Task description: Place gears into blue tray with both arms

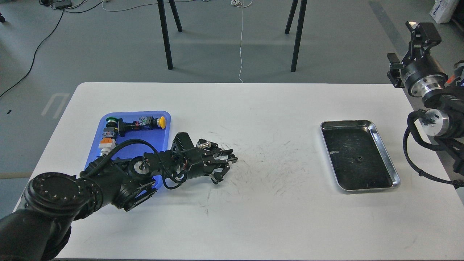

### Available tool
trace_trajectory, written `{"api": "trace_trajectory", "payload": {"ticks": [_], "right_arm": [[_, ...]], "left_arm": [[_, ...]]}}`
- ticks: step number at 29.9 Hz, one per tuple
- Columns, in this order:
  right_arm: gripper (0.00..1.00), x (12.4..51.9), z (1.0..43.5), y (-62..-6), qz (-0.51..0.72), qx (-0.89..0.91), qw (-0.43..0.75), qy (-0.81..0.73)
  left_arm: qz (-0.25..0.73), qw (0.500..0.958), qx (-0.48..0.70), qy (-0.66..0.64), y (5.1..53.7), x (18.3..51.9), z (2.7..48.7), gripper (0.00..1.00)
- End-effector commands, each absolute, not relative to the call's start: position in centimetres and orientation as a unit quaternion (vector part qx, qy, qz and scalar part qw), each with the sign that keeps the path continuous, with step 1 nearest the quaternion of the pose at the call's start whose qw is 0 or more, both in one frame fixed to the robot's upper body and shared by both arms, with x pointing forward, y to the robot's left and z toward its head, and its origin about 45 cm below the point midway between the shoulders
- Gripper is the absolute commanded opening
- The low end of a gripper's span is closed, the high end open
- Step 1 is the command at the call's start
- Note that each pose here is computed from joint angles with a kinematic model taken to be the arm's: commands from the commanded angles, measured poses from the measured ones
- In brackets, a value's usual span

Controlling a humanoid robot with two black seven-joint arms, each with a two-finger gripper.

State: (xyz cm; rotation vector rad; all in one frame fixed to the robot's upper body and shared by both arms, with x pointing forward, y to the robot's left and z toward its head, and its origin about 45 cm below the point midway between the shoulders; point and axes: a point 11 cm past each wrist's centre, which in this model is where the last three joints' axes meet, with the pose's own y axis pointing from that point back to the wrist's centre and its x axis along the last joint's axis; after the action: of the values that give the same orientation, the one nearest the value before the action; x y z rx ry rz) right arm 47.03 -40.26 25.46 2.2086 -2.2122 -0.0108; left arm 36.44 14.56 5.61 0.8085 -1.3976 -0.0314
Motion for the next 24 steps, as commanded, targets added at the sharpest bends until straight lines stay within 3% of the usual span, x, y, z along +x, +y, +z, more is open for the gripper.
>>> {"api": "trace_trajectory", "payload": {"ticks": [1, 24], "right_arm": [[0.98, 46.8, 24.8, -40.2, -0.005, 0.709, 0.02, -0.705], [0.98, 46.7, 24.1, -39.2, -0.015, 0.716, 0.019, -0.697]], "left_arm": [[-0.007, 0.693, 0.362, -0.624, 14.5, 36.7, 5.8, 0.24], [0.101, 0.707, 0.343, -0.61, 13.0, 41.1, 11.2, 0.24]]}}
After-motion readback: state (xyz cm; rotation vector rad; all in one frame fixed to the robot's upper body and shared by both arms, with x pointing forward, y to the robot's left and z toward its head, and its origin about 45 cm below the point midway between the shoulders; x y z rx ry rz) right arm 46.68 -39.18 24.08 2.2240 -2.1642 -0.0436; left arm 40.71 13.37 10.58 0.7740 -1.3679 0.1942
